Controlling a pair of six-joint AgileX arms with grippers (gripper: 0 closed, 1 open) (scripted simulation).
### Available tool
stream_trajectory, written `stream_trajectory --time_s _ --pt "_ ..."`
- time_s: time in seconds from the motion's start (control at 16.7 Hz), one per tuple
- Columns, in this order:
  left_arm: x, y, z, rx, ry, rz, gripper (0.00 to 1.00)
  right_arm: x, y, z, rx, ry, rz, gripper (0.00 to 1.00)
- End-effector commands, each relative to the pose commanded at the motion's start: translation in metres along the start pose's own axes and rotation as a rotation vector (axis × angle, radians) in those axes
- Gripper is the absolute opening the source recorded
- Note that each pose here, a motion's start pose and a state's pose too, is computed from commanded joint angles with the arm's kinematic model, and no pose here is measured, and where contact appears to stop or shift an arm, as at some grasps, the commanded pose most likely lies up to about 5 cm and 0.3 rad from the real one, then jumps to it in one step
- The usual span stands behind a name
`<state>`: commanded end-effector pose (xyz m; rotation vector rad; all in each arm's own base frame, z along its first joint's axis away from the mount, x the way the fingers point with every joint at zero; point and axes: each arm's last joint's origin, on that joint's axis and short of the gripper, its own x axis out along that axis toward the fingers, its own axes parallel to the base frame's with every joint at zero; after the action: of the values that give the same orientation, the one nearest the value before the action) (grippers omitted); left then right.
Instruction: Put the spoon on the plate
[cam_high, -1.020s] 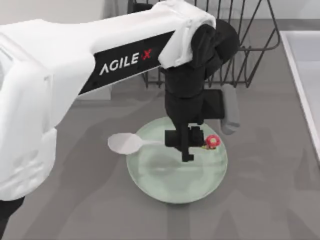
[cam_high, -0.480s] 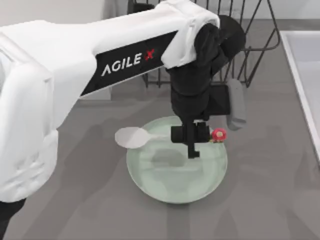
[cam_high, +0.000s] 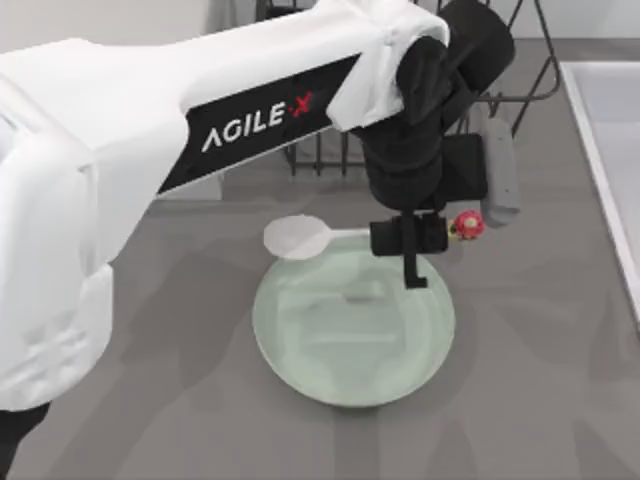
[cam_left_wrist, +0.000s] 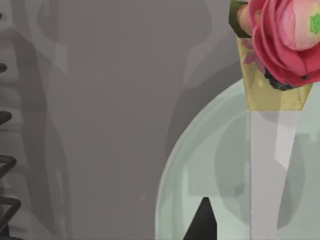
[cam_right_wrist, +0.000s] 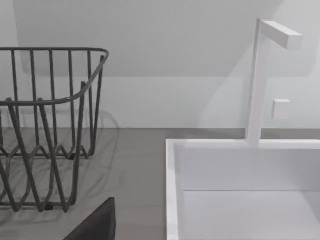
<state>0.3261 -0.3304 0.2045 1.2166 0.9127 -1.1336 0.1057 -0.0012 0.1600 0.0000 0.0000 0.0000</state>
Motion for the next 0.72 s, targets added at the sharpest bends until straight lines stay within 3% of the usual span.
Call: stream_trajectory --time_s 0.36,0.72 --pt "0.000 0.005 -0.008 -0.019 -0.016 0.020 0.00 0.000 0.000 0.000 0.000 0.000 0.000 1.00" --pt "0.025 -0.009 -0.023 -0.013 0.050 -0.108 0.00 0.000 0.000 0.000 0.000 0.000 0.000 1.00"
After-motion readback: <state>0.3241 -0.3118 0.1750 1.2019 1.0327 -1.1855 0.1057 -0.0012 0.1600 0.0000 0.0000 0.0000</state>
